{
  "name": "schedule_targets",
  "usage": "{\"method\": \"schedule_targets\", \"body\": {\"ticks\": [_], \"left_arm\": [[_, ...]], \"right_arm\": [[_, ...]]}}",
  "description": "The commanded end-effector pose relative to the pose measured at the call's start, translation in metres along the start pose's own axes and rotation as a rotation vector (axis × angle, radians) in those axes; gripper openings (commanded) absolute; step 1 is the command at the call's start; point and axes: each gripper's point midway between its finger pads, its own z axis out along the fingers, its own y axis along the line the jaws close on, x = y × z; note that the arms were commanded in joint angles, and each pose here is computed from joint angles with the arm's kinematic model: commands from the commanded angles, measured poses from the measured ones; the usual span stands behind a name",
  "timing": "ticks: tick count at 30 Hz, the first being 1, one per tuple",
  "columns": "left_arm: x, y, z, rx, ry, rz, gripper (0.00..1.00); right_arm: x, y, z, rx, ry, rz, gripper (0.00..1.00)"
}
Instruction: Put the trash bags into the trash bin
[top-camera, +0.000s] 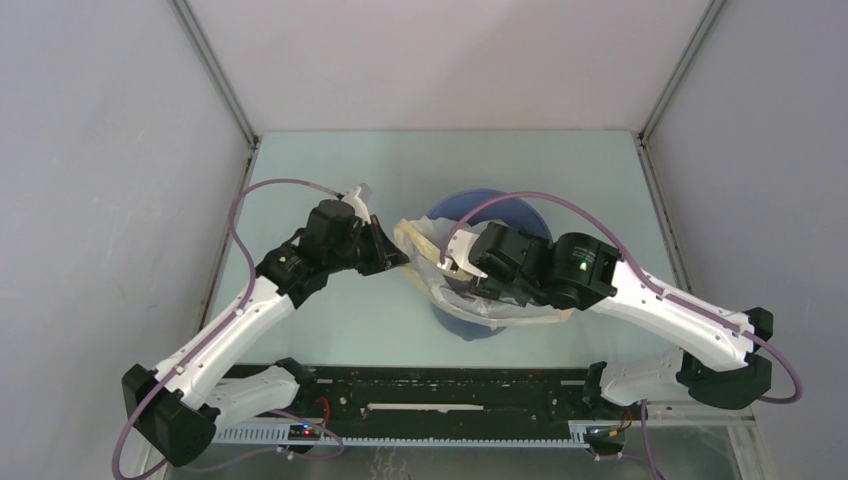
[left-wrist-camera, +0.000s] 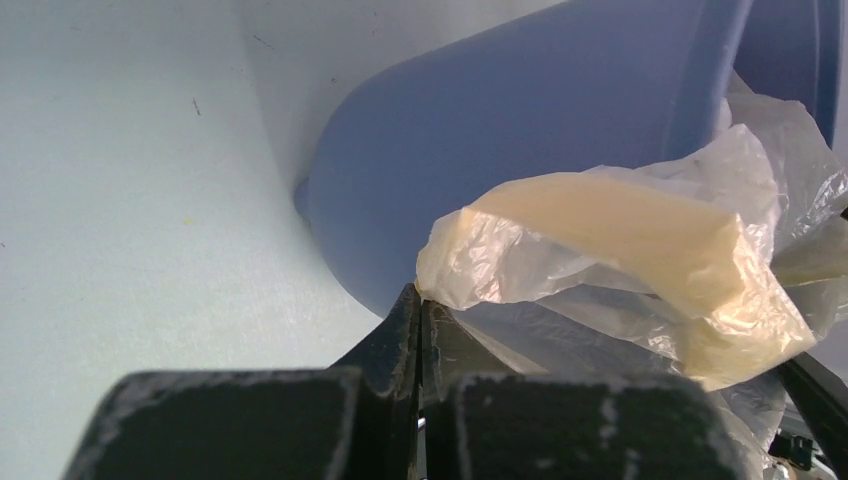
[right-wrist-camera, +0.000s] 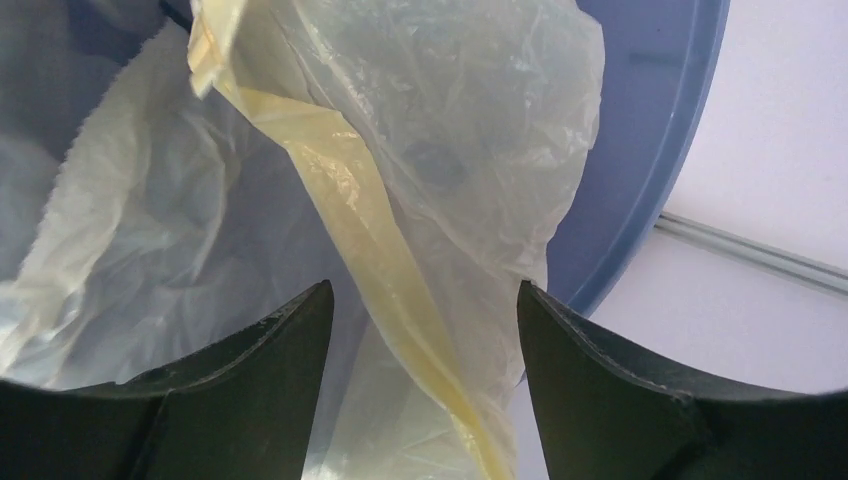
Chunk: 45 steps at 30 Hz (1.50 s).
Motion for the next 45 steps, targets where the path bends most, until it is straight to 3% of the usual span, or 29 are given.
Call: {"method": "schedule_targets", "body": {"ticks": [1,7,10,14,20,27,35,39,45], "left_arm": [[-0.016,-0.017,-0.006,0.051,-0.041,0.011,0.0],[-0.017,-0.019,-0.005,0.058,-0.041,0.008,0.0],[-0.016,-0.02,-0.004,0.061,-0.042,0.002,0.0],[-0.013,-0.015,-0.002,0.054,-0.035,-0.006,0.0],[-0.01,-0.011,-0.002,0.045,-0.037,-0.014,0.0],[-0.007,-0.009,-0.002,0.041,-0.029,-0.025,0.0],[0.0,-0.007,-0.002,0.048,-0.014,-0.04,0.0],[0.001,-0.008,-0.002,0.056,-0.007,-0.039,0.0],[0.003,-0.011,-0.003,0.071,0.006,-0.034,0.0]], "right_arm": [[-0.02,-0.023,-0.001,0.124,-0.101,-0.015,0.77],[-0.026,-0.028,0.014,0.183,-0.054,-0.031,0.71],[-0.032,-0.033,0.01,0.192,-0.074,0.012,0.44],[-0.041,-0.032,-0.003,0.139,-0.153,0.088,0.34],[-0.042,-0.046,-0.009,0.076,-0.262,0.266,0.0],[-0.055,-0.077,-0.011,-0.078,-0.501,0.607,0.0],[-0.049,-0.121,0.008,-0.265,-0.618,0.892,0.04],[-0.05,-0.14,0.031,-0.34,-0.622,1.014,0.05],[-0.047,-0.161,0.062,-0.445,-0.511,1.195,0.04]]}}
